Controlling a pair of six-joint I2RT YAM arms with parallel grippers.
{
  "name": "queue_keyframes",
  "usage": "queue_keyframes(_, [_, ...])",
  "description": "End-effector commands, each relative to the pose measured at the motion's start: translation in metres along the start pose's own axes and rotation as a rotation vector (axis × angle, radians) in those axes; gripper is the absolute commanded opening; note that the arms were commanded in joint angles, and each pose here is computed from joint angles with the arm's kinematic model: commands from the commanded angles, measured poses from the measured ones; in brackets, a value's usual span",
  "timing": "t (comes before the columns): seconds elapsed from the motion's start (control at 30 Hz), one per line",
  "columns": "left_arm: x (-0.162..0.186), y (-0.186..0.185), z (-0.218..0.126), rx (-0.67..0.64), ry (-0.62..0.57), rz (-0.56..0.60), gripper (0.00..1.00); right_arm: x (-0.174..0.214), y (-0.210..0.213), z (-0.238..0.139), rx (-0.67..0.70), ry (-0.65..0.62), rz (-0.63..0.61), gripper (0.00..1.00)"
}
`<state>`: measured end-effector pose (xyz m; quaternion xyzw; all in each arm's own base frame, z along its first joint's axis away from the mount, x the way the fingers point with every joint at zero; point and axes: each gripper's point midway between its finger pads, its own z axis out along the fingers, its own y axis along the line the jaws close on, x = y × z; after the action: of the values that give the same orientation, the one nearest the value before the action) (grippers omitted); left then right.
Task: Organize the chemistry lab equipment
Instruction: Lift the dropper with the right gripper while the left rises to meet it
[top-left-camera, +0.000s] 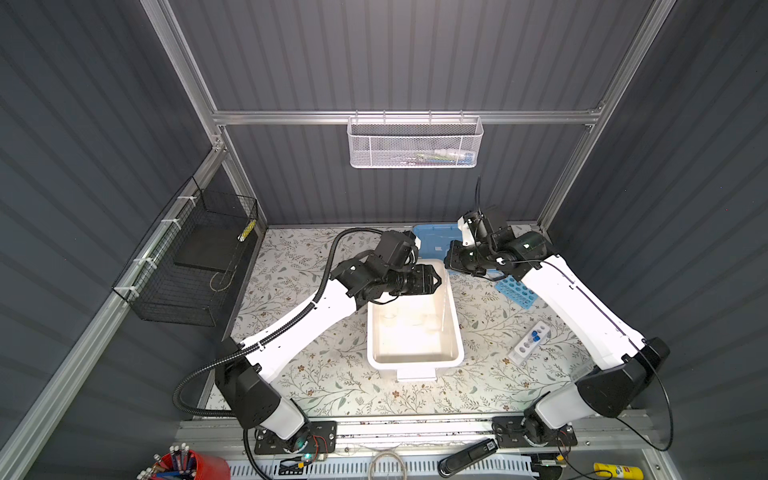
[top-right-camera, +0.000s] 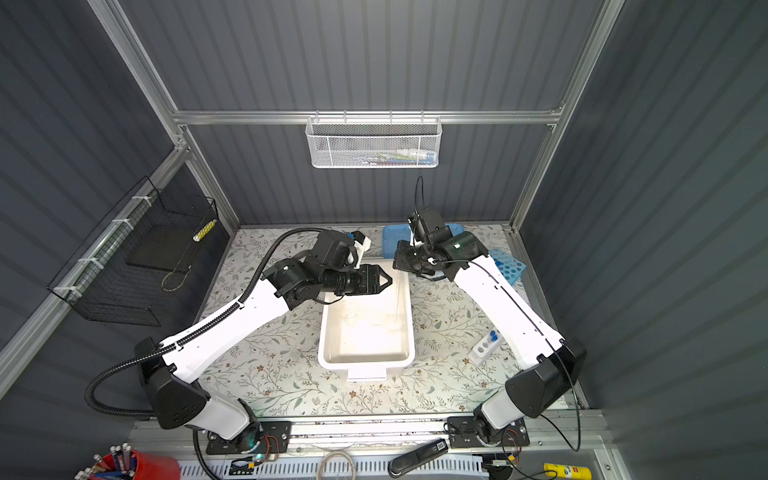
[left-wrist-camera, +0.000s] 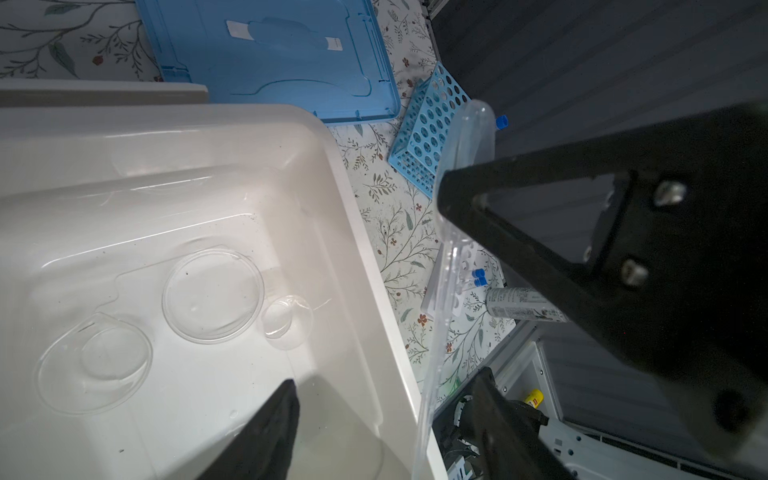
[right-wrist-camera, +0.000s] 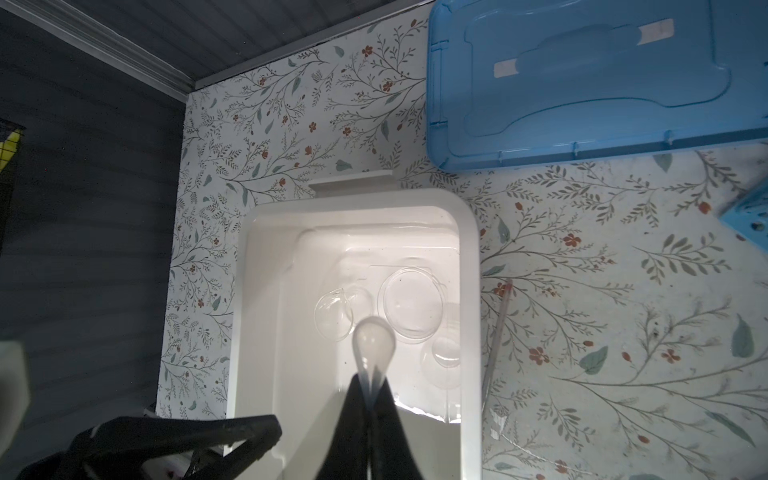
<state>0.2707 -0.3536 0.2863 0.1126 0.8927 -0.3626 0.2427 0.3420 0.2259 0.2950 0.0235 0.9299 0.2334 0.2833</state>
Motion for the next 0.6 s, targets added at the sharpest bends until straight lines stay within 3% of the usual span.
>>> queue_keyframes(0.0, [-0.004, -0.014, -0.013, 0.070, -0.031, -0.003, 0.67, -0.008, 0.015, 0.002, -0.047, -0.015, 0.013, 0.05])
queue_keyframes(0.57, [0.002, -0.003, 0.004, 0.057, -0.024, -0.014, 0.55, -0.010, 0.037, -0.007, -0.139, -0.041, 0.029, 0.06])
